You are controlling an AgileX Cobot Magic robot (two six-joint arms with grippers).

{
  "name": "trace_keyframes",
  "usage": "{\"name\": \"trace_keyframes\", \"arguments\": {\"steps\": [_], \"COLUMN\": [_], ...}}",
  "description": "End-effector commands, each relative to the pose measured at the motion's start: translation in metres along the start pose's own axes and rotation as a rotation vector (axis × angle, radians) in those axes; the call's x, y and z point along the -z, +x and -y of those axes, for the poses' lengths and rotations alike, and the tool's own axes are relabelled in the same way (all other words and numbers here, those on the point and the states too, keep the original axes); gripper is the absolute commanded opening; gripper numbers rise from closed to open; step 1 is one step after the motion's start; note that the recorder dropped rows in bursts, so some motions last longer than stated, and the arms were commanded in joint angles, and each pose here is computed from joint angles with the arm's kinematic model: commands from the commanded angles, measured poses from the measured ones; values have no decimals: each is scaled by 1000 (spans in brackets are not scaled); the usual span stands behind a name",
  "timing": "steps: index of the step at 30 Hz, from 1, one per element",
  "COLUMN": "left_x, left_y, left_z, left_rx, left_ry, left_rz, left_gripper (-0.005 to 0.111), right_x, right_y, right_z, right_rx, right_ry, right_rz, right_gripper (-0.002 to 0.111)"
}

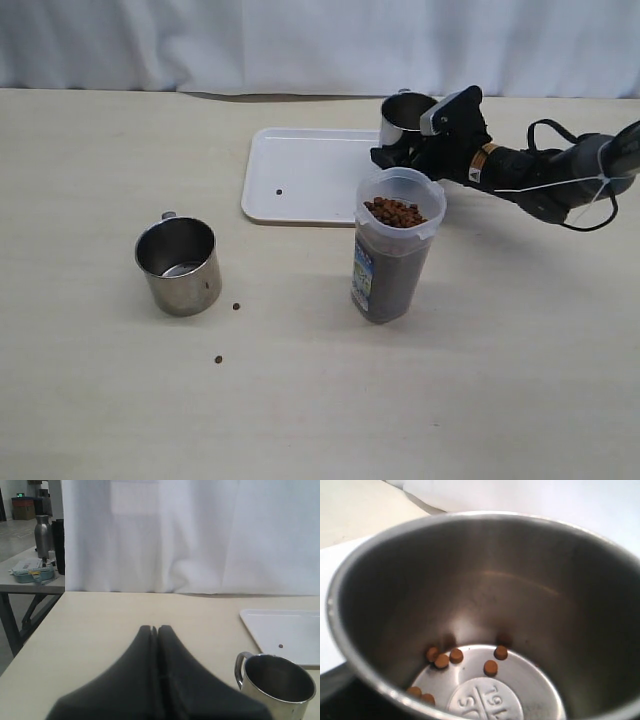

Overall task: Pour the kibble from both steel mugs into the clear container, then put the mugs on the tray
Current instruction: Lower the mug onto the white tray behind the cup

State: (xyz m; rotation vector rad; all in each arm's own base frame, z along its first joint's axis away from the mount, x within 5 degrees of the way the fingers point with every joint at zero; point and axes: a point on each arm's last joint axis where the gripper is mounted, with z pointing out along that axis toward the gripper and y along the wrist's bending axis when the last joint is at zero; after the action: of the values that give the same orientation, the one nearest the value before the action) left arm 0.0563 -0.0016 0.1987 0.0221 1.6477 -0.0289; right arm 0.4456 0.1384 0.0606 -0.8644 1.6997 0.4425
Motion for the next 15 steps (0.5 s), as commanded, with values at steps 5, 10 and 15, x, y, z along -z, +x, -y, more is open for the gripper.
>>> {"name": "trace_keyframes", "arguments": {"steps": [5,10,15], "left_x": [0,0,0], "left_y": [-1,-1,-1], "left_z": [0,0,0], "left_rx": [1,1,1], "left_ry": [7,7,7], "left_rz": [14,14,14], "left_gripper": [0,0,0], "right_x": [-3,-3,-6], "right_y": [-3,2,11], "right_z": [1,0,-3], "right_rx": [-2,-7,-28], "right_ry": [3,0,-6], "right_rz": [19,12,19], "right_gripper": [5,5,5]}}
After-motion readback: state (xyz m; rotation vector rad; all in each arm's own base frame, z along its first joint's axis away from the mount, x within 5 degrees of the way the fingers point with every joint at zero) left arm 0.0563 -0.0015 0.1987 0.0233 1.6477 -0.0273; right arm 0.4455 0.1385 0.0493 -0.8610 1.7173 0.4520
